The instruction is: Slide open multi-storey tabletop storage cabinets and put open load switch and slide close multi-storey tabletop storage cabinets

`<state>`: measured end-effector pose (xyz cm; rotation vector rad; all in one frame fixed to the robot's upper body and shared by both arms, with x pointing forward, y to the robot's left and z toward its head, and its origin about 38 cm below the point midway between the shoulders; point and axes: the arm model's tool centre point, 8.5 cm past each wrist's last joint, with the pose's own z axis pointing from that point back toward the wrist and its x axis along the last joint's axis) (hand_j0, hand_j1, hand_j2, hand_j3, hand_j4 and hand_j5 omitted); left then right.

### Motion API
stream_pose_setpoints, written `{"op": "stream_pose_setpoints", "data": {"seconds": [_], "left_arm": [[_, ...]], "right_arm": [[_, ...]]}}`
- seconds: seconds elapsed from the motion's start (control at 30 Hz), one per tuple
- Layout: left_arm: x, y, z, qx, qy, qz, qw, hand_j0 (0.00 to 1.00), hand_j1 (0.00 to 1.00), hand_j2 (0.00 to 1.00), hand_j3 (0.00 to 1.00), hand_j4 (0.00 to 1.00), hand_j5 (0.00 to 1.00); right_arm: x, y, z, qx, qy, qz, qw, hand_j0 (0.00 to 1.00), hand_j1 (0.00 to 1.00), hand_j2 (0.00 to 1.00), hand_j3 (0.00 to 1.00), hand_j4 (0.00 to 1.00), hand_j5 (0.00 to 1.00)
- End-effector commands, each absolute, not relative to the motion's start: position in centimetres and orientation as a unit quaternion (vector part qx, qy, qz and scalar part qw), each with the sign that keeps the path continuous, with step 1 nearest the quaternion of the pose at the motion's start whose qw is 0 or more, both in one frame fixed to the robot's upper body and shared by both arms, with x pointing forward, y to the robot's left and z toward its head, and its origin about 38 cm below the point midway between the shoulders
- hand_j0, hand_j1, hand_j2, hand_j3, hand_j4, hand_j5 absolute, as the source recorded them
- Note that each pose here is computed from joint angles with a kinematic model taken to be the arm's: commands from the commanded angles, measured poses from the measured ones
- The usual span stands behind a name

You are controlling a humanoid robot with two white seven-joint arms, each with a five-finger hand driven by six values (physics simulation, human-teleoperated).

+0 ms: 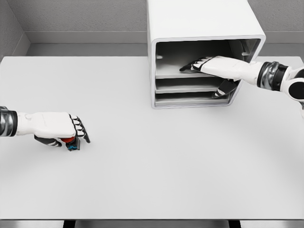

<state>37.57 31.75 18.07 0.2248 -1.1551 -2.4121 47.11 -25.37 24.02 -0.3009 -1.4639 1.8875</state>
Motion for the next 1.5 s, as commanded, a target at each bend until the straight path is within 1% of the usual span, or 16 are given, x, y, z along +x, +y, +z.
{"op": "stream_pose_setpoints", "data": {"seconds": [0.0,0.03,0.1,0.17,0.27,0.3,0.37,0.43,0.6,0.63,0.77,0.9,0.97,1.1,1.23,1.47], "left_arm": [[37.6,31.7,18.1,0.081,-0.420,-0.874,0.228,0.69,0.69,0.69,0.69,0.69,0.69],[37.6,31.8,18.1,0.081,-0.419,-0.875,0.229,0.65,0.65,0.65,0.65,0.65,0.65],[37.6,31.8,18.1,0.081,-0.420,-0.875,0.228,0.63,0.63,0.63,0.63,0.63,0.63],[37.6,31.8,18.2,0.082,-0.419,-0.875,0.229,0.53,0.53,0.53,0.53,0.53,0.53],[37.6,31.8,18.2,0.082,-0.419,-0.875,0.229,0.44,0.44,0.44,0.44,0.44,0.44],[37.6,31.8,18.2,0.082,-0.419,-0.875,0.229,0.43,0.43,0.43,0.43,0.43,0.43],[37.7,31.9,18.3,0.083,-0.419,-0.875,0.229,0.35,0.35,0.35,0.35,0.35,0.35],[37.7,32.0,18.4,0.085,-0.418,-0.875,0.229,0.35,0.35,0.35,0.35,0.35,0.35],[37.9,32.6,19.1,0.097,-0.417,-0.874,0.231,0.35,0.35,0.35,0.35,0.35,0.35],[37.8,33.6,19.5,0.104,-0.410,-0.874,0.238,0.35,0.35,0.35,0.35,0.35,0.35],[37.9,34.9,20.8,0.124,-0.407,-0.872,0.243,0.35,0.35,0.35,0.35,0.35,0.35],[38.0,35.1,21.0,0.127,-0.407,-0.871,0.244,0.35,0.35,0.35,0.35,0.35,0.35],[38.0,35.1,21.1,0.129,-0.407,-0.871,0.244,0.35,0.35,0.35,0.35,0.35,0.35],[37.8,35.5,21.3,0.131,-0.405,-0.870,0.246,0.35,0.35,0.35,0.35,0.35,0.35],[38.3,35.2,22.7,0.143,-0.418,-0.865,0.239,0.35,0.35,0.35,0.35,0.35,0.35],[39.6,35.1,26.9,0.172,-0.461,-0.837,0.238,0.35,0.35,0.35,0.35,0.35,0.35]], "right_arm": [[47.0,-25.3,23.5,-0.117,-0.559,0.738,0.360,1.00,1.00,1.00,1.00,1.00,1.00],[46.9,-25.1,23.1,-0.118,-0.550,0.745,0.357,1.00,1.00,1.00,1.00,1.00,1.00],[46.5,-24.5,23.2,-0.117,-0.550,0.752,0.344,1.00,1.00,1.00,1.00,1.00,1.00],[46.0,-24.5,23.5,-0.119,-0.550,0.756,0.334,1.00,1.00,1.00,1.00,1.00,1.00],[44.8,-24.9,24.2,-0.125,-0.546,0.765,0.318,1.00,1.00,1.00,1.00,1.00,1.00],[44.4,-25.0,24.0,-0.123,-0.544,0.768,0.317,1.00,1.00,1.00,1.00,1.00,1.00],[44.2,-24.9,24.1,-0.122,-0.544,0.770,0.311,1.00,1.00,1.00,1.00,1.00,1.00],[43.8,-25.4,24.3,-0.124,-0.541,0.774,0.305,1.00,1.00,1.00,1.00,1.00,1.00],[42.3,-25.2,24.3,-0.119,-0.541,0.781,0.290,1.00,1.00,1.00,1.00,1.00,1.00],[42.0,-25.2,24.1,-0.117,-0.541,0.781,0.289,1.00,1.00,1.00,1.00,1.00,1.00],[41.6,-25.3,23.9,-0.114,-0.538,0.785,0.285,1.00,1.00,1.00,1.00,1.00,1.00],[41.3,-25.1,24.0,-0.114,-0.541,0.784,0.281,1.00,1.00,1.00,1.00,1.00,1.00],[40.8,-26.1,24.3,-0.121,-0.539,0.784,0.285,1.00,1.00,1.00,1.00,1.00,1.00],[40.3,-26.1,24.3,-0.118,-0.544,0.782,0.279,1.00,1.00,1.00,1.00,1.00,1.00],[39.3,-26.9,24.3,-0.119,-0.541,0.785,0.276,1.00,1.00,1.00,1.00,1.00,1.00],[38.3,-27.9,24.4,-0.122,-0.545,0.785,0.268,1.00,1.00,1.00,1.00,1.00,1.00]]}}
